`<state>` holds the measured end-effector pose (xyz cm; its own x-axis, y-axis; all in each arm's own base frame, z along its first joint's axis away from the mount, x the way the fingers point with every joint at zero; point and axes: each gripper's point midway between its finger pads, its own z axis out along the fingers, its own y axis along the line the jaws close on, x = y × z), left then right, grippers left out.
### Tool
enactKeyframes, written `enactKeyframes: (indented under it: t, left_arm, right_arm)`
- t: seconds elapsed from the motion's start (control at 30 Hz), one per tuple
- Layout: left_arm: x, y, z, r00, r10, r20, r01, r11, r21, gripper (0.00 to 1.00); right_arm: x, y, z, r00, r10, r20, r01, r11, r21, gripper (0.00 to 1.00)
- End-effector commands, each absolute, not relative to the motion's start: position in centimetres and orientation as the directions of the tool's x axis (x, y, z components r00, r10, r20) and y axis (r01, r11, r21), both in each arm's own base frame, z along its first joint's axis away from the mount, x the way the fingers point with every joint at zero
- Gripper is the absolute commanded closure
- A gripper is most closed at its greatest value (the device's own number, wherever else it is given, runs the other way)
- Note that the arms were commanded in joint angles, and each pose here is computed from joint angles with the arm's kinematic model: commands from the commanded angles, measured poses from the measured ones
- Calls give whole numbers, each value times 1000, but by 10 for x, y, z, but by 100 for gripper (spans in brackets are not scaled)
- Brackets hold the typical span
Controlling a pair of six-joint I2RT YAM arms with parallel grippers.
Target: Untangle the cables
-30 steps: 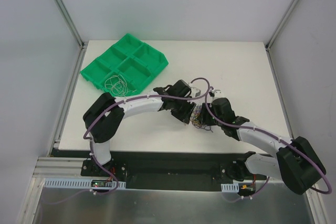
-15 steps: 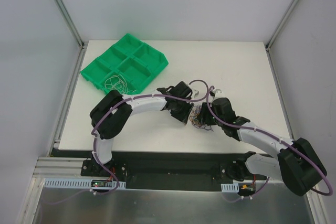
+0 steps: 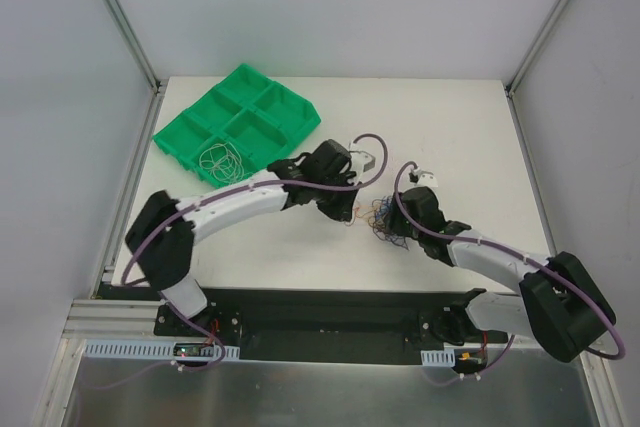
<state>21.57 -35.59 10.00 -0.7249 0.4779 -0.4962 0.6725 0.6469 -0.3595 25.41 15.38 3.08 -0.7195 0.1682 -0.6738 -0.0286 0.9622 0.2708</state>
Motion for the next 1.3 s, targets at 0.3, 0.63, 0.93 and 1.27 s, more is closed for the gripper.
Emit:
enactKeyframes:
  t: [0.3, 0.63, 0.93, 1.27]
  left_arm:
    - [194, -223, 331, -318, 146, -937, 674, 730, -115, 100]
    - [210, -112, 471, -9, 154, -988, 351, 926, 141, 100]
    - [232, -131, 459, -72, 190, -979, 320, 934, 158, 100]
    - [319, -151, 390, -307, 81, -948, 344, 939, -31, 100]
  right_arm:
    - [283, 93, 28, -668, 241, -704, 248, 964, 95, 54]
    - [280, 77, 22, -683, 248, -687, 262, 961, 87, 45]
    - [279, 72, 31, -686, 229, -691, 226, 969, 96, 40]
    - [280, 79, 29, -695, 242, -677, 189, 970, 152, 39]
